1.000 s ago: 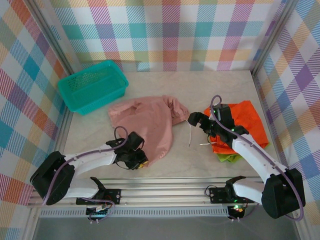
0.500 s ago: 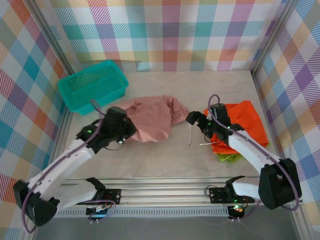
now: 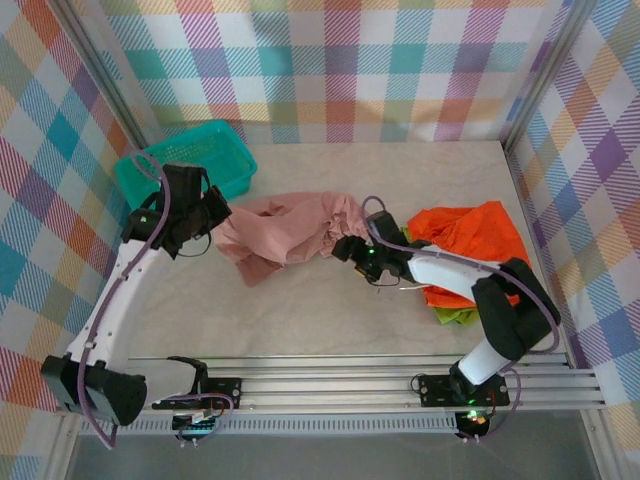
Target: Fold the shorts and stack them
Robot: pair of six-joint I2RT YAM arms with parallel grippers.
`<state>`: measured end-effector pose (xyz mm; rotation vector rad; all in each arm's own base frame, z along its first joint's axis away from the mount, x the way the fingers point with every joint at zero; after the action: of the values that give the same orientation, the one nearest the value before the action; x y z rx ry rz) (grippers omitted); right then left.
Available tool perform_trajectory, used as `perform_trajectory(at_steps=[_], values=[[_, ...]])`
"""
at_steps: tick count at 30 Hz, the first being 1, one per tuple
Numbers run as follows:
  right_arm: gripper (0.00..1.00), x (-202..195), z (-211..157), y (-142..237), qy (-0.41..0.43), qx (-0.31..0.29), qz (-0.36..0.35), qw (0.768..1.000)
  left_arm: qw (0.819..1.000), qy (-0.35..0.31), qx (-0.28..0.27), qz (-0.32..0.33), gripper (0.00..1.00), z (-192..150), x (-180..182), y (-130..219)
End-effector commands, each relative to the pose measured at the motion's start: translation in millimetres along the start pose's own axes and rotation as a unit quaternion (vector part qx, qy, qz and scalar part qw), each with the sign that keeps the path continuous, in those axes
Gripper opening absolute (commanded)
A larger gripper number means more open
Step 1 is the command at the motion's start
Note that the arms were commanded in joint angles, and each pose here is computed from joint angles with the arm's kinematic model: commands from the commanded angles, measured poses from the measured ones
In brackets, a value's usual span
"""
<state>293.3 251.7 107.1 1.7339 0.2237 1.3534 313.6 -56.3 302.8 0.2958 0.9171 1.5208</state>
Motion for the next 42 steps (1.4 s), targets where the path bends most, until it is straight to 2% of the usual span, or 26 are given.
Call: perform_trajectory(at_steps=[1, 5, 9, 13, 20, 24, 30, 38, 41, 42], values=[[0.71, 24.7, -0.9, -13.7, -0.008, -0.006, 0.028, 1.000, 0.998, -0.007, -0.068, 0.005, 0.00, 40.2, 1.9, 4.4], [0.67, 37.1, 0.4, -29.0, 0.034, -0.018, 0.000, 0.999, 0.995, -0.024, -0.099, 0.004, 0.00, 72.2, -4.7, 2.8], [0.65, 47.2, 8.8, -33.9, 0.128, -0.063, -0.066, 0.987, 0.992, -0.030, -0.119, -0.001, 0.00, 88.8, -9.2, -2.4], [0.63, 47.8, 9.8, -36.1, 0.236, -0.082, -0.122, 0.961, 0.992, -0.031, -0.122, 0.015, 0.00, 101.9, -3.8, -11.3], [0.60, 40.7, 0.6, -45.4, 0.378, -0.053, -0.188, 0.905, 0.994, -0.036, -0.101, 0.014, 0.00, 110.2, -5.2, -32.0], [0.57, 31.8, 6.9, -55.4, 0.411, -0.048, -0.234, 0.880, 0.995, -0.032, -0.098, 0.012, 0.00, 107.6, -4.6, -34.5], [0.56, 32.9, 8.8, -74.7, 0.426, -0.037, -0.243, 0.871, 0.995, -0.028, -0.097, 0.023, 0.00, 100.7, 1.9, -32.1], [0.50, 21.4, 21.7, -91.1, 0.439, -0.046, -0.301, 0.845, 0.995, -0.023, -0.089, 0.032, 0.00, 84.4, 11.2, -30.6], [0.39, 16.1, 21.7, -94.5, 0.440, -0.042, -0.307, 0.843, 0.995, -0.022, -0.086, 0.035, 0.00, 79.8, 13.9, -31.2], [0.32, 15.9, 22.0, -93.9, 0.440, -0.044, -0.308, 0.843, 0.995, -0.021, -0.086, 0.036, 0.00, 79.0, 14.9, -31.0]])
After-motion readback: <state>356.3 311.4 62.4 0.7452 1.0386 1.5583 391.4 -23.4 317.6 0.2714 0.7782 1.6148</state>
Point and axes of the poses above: each hand's point on the last joint's axis, 136 mm out from that joint toward the fingers, its own y axis back along the fingers, its own x axis along the line the jaws close on, z = x × y, the point moved 4 cm from there along y, back along the fingers, and after that the axes turned 12 degrees about -y, right-handed, at the moved point
